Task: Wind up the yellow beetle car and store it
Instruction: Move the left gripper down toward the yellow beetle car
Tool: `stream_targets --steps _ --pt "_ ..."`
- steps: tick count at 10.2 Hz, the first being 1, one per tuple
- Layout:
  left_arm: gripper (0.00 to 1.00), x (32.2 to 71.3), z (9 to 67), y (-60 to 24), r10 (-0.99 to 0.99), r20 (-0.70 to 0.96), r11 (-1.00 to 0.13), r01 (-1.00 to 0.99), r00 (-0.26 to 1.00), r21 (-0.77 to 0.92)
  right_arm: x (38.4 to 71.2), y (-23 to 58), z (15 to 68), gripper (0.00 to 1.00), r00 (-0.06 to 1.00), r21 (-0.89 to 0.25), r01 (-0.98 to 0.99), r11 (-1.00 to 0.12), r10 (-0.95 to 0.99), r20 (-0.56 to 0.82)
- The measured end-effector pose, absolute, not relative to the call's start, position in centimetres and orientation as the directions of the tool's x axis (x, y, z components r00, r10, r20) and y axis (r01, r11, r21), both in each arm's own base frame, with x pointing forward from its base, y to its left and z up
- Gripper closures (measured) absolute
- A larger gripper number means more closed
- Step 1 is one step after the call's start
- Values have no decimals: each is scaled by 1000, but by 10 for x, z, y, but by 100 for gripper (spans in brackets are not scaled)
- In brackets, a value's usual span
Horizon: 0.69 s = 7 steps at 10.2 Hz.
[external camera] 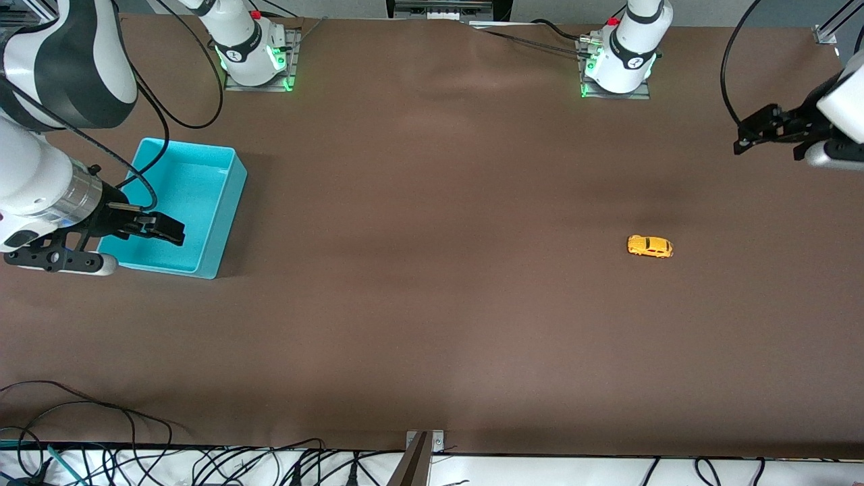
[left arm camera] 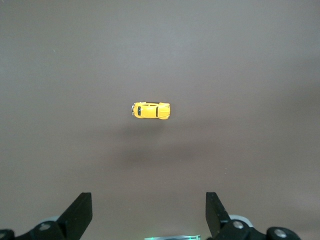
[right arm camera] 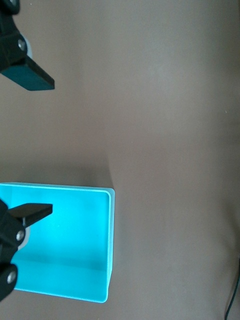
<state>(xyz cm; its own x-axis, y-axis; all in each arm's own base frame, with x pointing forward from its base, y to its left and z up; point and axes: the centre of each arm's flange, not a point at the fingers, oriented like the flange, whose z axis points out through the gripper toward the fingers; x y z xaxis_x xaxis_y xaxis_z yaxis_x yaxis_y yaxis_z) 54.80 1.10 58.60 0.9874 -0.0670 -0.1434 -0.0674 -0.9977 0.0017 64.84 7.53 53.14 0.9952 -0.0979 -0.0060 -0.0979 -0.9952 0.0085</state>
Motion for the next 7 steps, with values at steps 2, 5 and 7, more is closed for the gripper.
stream_targets --steps 2,5,7 --pt "0 563 550 16 -62 -204 -998 -66 977 -12 648 75 532 0 995 2 -100 -995 -100 -5" --pt "0 566 534 26 -48 -194 -998 -54 980 -28 648 74 533 0 995 0 -102 -995 -102 -4" --pt "0 569 506 35 -36 -167 -999 -42 985 -32 648 74 534 0 995 0 -103 -995 -103 -2"
